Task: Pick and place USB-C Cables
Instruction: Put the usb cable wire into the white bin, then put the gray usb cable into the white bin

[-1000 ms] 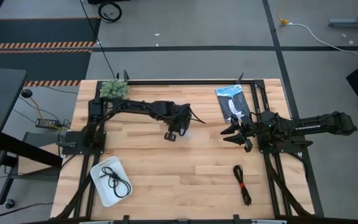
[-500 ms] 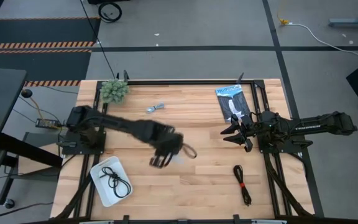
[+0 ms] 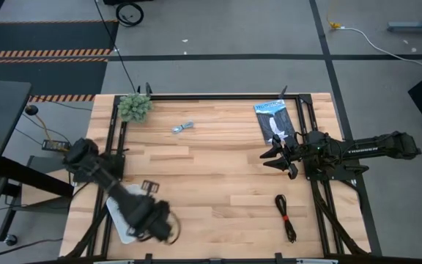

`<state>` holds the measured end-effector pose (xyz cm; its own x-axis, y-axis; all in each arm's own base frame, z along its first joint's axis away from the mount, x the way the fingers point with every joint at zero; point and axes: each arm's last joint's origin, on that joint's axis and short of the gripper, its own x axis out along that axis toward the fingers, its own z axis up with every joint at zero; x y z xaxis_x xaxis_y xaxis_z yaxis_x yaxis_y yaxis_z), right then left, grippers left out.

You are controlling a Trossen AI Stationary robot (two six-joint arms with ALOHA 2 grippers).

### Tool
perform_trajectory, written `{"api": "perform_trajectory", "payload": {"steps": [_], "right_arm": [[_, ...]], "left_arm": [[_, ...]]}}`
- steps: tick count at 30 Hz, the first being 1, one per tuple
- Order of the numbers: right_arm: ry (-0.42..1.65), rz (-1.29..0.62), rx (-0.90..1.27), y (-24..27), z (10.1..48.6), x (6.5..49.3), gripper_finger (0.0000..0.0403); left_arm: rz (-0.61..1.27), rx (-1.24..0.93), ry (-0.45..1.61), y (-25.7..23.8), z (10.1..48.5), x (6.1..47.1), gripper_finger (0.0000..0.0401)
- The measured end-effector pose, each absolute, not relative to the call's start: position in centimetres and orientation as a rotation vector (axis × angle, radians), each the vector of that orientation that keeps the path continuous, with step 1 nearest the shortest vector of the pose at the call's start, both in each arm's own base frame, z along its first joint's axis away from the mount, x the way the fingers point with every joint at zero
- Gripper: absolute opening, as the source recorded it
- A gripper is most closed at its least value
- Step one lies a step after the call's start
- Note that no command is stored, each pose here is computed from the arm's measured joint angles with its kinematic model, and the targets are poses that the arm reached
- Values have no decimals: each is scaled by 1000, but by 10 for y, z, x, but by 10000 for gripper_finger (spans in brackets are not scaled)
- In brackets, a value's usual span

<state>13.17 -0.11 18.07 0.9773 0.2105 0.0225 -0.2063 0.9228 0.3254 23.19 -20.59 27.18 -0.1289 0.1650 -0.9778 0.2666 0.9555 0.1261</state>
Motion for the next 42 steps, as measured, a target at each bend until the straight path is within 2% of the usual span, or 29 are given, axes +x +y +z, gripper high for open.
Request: {"api": "perform_trajectory", "payload": {"steps": [7, 11, 15, 22, 26, 29, 37, 40, 42], "right_arm": [[13, 214, 332, -1, 181, 132, 159], [13, 214, 333, -1, 181, 132, 159], [12, 214, 333, -1, 181, 132, 159], [12, 214, 333, -1, 181, 132, 159], [11, 214, 333, -1, 181, 132, 159], [12, 214, 333, -1, 181, 132, 159], [12, 214, 332, -1, 181, 132, 159], [12, 214, 332, -1, 181, 132, 159], [12, 214, 333, -1, 181, 132, 159]], "left_arm": [[-85, 370, 1739, -230, 263, 201, 60], [-40, 334, 1824, -222, 252, 186, 56], [-29, 328, 1826, -210, 254, 176, 56], [-184, 430, 1806, -210, 243, 174, 73], [-180, 403, 1783, -212, 233, 175, 79], [-186, 405, 1777, -212, 232, 175, 98], [-235, 443, 1743, -205, 240, 189, 194], [-260, 498, 1722, -199, 241, 195, 212], [-213, 567, 1671, -194, 242, 201, 215]]}}
